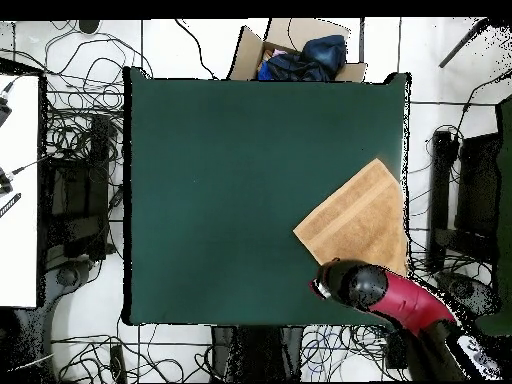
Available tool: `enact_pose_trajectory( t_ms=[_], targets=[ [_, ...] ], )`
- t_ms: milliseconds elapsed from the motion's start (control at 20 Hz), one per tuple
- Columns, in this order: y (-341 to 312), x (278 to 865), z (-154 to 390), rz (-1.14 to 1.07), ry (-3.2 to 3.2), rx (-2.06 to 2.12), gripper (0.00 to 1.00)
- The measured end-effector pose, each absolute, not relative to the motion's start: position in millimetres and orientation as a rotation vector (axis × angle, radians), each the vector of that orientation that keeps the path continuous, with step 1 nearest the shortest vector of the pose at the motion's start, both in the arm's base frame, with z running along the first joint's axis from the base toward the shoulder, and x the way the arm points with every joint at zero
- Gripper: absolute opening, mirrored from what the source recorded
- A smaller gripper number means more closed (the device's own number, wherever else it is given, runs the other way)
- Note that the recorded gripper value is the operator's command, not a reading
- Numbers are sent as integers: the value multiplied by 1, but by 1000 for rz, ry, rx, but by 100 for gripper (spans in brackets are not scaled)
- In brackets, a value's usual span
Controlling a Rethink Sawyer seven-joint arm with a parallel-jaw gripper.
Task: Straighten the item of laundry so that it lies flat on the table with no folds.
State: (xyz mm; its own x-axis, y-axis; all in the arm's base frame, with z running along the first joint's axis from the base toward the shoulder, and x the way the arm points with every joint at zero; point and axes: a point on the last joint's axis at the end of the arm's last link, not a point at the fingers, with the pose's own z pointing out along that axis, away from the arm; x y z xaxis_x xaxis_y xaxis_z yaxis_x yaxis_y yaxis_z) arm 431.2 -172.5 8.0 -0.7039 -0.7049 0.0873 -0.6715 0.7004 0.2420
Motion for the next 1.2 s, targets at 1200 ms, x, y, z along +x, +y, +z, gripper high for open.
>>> enact_pose_trajectory(
  t_ms=[1200],
  targets=[
    [-207, 457, 4, -100, -2945, 1026, 100]
  ],
)
